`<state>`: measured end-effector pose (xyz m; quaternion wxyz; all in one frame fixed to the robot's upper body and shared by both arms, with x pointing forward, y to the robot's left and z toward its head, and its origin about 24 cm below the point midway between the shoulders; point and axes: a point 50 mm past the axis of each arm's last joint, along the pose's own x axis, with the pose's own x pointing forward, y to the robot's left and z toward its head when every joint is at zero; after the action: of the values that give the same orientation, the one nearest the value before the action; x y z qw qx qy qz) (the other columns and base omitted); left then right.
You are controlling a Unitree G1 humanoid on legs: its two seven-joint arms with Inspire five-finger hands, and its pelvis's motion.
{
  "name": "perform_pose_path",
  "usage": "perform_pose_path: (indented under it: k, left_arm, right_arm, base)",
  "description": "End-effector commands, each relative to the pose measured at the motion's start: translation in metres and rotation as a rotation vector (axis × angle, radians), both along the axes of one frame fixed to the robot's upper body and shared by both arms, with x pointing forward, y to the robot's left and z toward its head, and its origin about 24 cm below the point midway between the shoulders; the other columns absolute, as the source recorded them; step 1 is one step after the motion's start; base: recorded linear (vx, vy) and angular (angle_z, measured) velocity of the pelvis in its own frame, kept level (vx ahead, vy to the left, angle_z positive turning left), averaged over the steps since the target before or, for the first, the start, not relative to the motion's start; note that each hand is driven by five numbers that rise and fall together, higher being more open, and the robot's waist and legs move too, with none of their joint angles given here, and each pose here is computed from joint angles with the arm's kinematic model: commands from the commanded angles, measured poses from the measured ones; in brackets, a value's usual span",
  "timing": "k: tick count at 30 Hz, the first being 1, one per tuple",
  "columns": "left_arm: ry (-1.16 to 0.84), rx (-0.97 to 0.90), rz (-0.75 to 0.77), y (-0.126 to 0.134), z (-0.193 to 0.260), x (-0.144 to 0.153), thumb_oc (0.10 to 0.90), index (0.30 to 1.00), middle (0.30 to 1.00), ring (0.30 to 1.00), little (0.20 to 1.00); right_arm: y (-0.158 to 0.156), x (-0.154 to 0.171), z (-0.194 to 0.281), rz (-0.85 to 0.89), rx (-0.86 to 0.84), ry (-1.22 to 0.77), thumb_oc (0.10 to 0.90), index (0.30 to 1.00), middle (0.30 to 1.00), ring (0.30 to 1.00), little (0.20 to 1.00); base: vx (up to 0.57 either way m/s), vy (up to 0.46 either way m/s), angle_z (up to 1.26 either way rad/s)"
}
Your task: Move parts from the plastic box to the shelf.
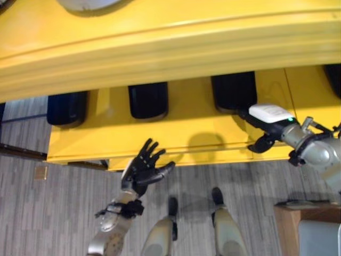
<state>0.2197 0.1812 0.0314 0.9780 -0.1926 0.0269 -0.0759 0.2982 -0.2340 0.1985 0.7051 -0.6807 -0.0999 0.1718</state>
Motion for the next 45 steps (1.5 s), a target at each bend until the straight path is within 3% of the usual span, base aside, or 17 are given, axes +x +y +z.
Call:
perform_pose_path:
  k: [1,11,21,28,32,35,40,45]
  left_arm:
    - [-0.07,-0.017,-0.03,-0.007,0.012,-0.008,0.9,1.0,1.0,1.0,1.0]
    - [-0.065,-0.032,-0.006,-0.002,0.012,-0.008,0.9,1.0,1.0,1.0,1.0]
    - [-0.048,-0.045,0.003,0.001,0.008,-0.01,0.9,1.0,1.0,1.0,1.0]
    - [-0.028,-0.028,0.038,0.009,0.002,-0.014,0.9,1.0,1.0,1.0,1.0]
    - [0.04,-0.059,0.071,0.012,-0.015,-0.023,0.9,1.0,1.0,1.0,1.0]
    - [0.064,-0.078,0.082,0.012,-0.022,-0.029,0.9,1.0,1.0,1.0,1.0]
    - [0.119,-0.091,0.143,0.014,-0.035,-0.041,0.9,1.0,1.0,1.0,1.0]
    - [0.189,-0.08,0.178,0.014,-0.051,-0.05,0.9,1.0,1.0,1.0,1.0]
  right_arm:
    - [0.024,-0.014,0.062,0.147,0.051,-0.271,0.9,1.0,1.0,1.0,1.0]
    - [0.023,-0.017,0.11,0.144,0.015,-0.482,0.9,1.0,1.0,1.0,1.0]
    - [0.022,-0.026,0.12,0.162,0.021,-0.524,0.9,1.0,1.0,1.0,1.0]
    - [-0.003,-0.051,0.068,0.12,0.409,-0.475,0.9,1.0,1.0,1.0,1.0]
    - [-0.011,-0.064,0.004,0.049,0.83,-0.311,0.9,1.0,1.0,1.0,1.0]
    - [-0.01,-0.072,-0.016,0.015,0.926,-0.266,0.9,1.0,1.0,1.0,1.0]
    - [-0.013,-0.085,-0.076,-0.126,1.242,-0.062,0.9,1.0,1.0,1.0,1.0]
    - [-0.017,-0.097,-0.112,-0.263,1.337,0.032,0.9,1.0,1.0,1.0,1.0]
  base:
    - [0.0,0.0,0.0]
    - [0.0,0.0,0.0]
    - [0.0,0.0,0.0]
    - [0.01,-0.016,-0.02]
    - [0.02,-0.041,-0.08]
    - [0.0,-0.012,0.03]
    - [0.01,-0.009,-0.05]
    - [0.02,0.001,-0.07]
